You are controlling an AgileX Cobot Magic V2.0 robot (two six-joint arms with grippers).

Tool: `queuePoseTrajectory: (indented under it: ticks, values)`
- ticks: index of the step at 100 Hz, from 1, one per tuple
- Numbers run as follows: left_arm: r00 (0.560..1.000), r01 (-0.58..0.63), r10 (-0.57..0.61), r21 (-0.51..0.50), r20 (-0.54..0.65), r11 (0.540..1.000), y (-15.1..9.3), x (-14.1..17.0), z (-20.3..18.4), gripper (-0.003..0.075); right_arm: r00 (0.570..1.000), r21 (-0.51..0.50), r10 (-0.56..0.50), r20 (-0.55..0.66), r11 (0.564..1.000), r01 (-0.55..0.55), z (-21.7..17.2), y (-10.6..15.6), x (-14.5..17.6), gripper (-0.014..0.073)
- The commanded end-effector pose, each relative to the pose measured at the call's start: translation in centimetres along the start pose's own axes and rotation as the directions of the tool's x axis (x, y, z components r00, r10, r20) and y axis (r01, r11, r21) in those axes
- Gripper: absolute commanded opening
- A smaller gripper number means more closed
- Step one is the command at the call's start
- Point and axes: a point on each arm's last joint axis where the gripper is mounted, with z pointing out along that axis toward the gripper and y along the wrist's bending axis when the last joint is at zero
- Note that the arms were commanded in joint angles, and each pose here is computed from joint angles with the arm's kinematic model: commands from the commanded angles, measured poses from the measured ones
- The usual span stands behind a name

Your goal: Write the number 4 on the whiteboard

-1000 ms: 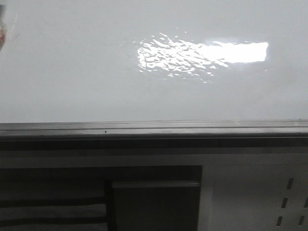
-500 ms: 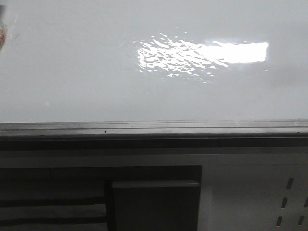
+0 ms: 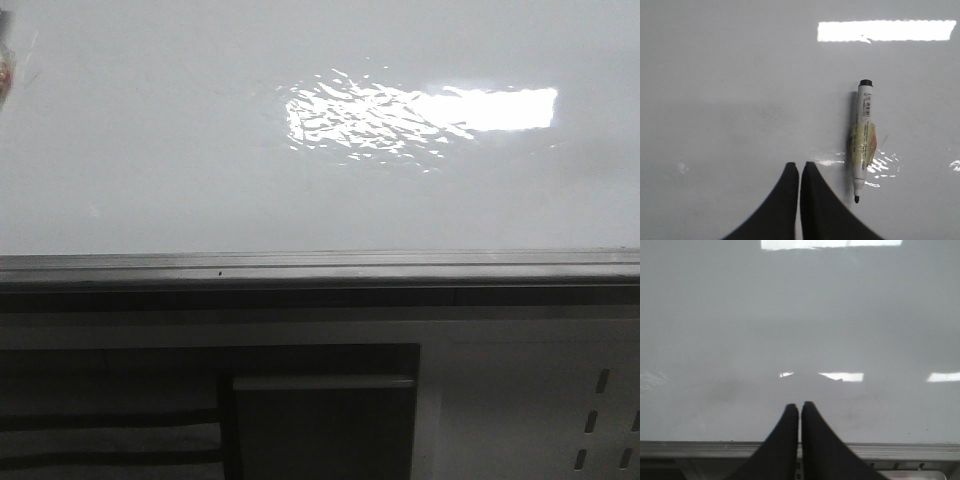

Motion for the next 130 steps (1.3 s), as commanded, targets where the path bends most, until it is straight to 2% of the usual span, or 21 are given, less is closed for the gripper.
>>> queuePoseTrajectory:
  ticks: [1,5,12,18,25,51,62,75,86,110,130]
  values:
    - [0.995,0.005,-0.006,0.006,0.095,1.0,-0.1,-1.7,-0.2,0.0058,0.994,0.027,-0.038,0.099,0.999,0.035,-0.2,-0.2,-1.8,0.012]
    - [0.995,0.005,-0.006,0.006,0.095,1.0,-0.1,-1.7,-0.2,0.0153,0.994,0.034,-0.049,0.101,0.998,0.046,-0.2,-0.3,-1.8,0.0245]
    - [0.995,0.005,-0.006,0.006,0.095,1.0,-0.1,-1.7,-0.2,0.0356,0.993,0.035,-0.052,0.103,0.998,0.048,-0.2,-0.3,-1.8,0.0402]
    - [0.995,0.007,-0.008,0.008,0.101,1.0,-0.1,-1.8,-0.2,0.0498,0.993,0.035,-0.052,0.107,0.998,0.048,-0.2,-0.3,-1.9,0.0479]
    - [0.995,0.017,-0.018,0.012,0.101,1.0,-0.1,-1.8,-0.2,0.0566,0.993,0.035,-0.052,0.106,0.998,0.048,-0.2,-0.3,-1.9,0.0514]
    - [0.994,0.017,-0.018,0.012,0.105,1.0,-0.2,-1.8,-0.2,0.0565,0.993,0.035,-0.052,0.106,0.998,0.048,-0.2,-0.3,-1.9,0.051]
    - [0.992,0.054,-0.057,0.028,0.11,0.998,-0.3,-1.9,-0.1,0.0565,0.992,0.034,-0.05,0.114,0.998,0.046,-0.3,-0.3,-1.9,0.051]
    - [0.995,0.056,-0.058,0.025,0.079,0.998,-0.3,-1.7,0.6,0.0565,0.993,0.028,-0.041,0.114,0.999,0.038,-0.2,-0.2,-1.9,0.051]
    - [1.0,0.006,-0.007,0.052,0.013,0.999,-0.7,-1.4,2.2,0.0568,0.993,0.028,-0.039,0.114,0.999,0.036,-0.2,-0.2,-1.9,0.051]
    - [0.988,-0.086,0.109,0.199,-0.106,0.976,-3.5,-1.4,6.4,0.0567,0.993,0.025,-0.035,0.115,0.999,0.032,-0.2,-0.2,-1.9,0.051]
    - [0.976,-0.093,0.132,0.218,-0.173,0.971,-4.9,-1.8,10.7,0.0566,0.993,0.025,-0.035,0.115,0.999,0.032,-0.2,-0.2,-1.9,0.051]
